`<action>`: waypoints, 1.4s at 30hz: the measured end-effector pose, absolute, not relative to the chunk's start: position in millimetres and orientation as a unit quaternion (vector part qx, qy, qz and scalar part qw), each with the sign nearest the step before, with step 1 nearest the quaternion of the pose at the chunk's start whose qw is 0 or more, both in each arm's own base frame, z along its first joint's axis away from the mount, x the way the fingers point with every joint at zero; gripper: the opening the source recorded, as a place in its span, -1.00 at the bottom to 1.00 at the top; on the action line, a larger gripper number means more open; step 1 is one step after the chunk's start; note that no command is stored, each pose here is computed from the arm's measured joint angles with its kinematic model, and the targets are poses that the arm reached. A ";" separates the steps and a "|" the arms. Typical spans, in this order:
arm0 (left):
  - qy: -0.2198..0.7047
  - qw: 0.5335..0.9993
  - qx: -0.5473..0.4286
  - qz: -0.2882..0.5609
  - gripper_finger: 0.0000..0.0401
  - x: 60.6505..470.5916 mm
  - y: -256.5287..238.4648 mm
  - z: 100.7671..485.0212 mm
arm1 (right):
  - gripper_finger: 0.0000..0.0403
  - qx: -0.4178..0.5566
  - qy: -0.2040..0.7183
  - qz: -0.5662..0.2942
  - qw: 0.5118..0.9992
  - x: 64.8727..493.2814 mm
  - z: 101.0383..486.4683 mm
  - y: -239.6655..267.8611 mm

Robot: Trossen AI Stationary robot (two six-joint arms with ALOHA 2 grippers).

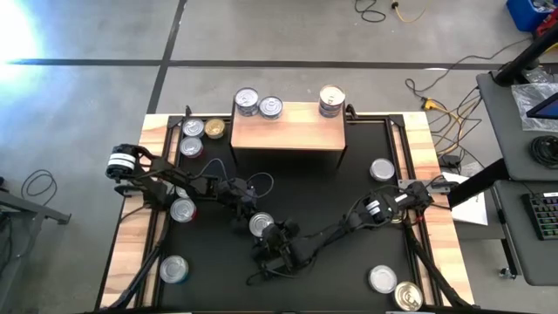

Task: Stack canned seafood by type on shelf
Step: Stack the green-blue tuna can on the shelf

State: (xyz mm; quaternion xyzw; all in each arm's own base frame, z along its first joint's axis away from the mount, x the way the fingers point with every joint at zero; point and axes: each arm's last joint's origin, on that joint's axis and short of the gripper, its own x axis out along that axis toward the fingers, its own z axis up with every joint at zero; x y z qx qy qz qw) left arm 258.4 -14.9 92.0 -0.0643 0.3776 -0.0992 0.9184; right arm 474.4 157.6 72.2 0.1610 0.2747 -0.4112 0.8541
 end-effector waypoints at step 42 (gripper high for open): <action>0.446 0.887 -0.035 -0.115 -0.99 207.9 -35.5 117.7 | 0.99 0.073 0.316 -0.317 0.891 491.7 85.3 146.1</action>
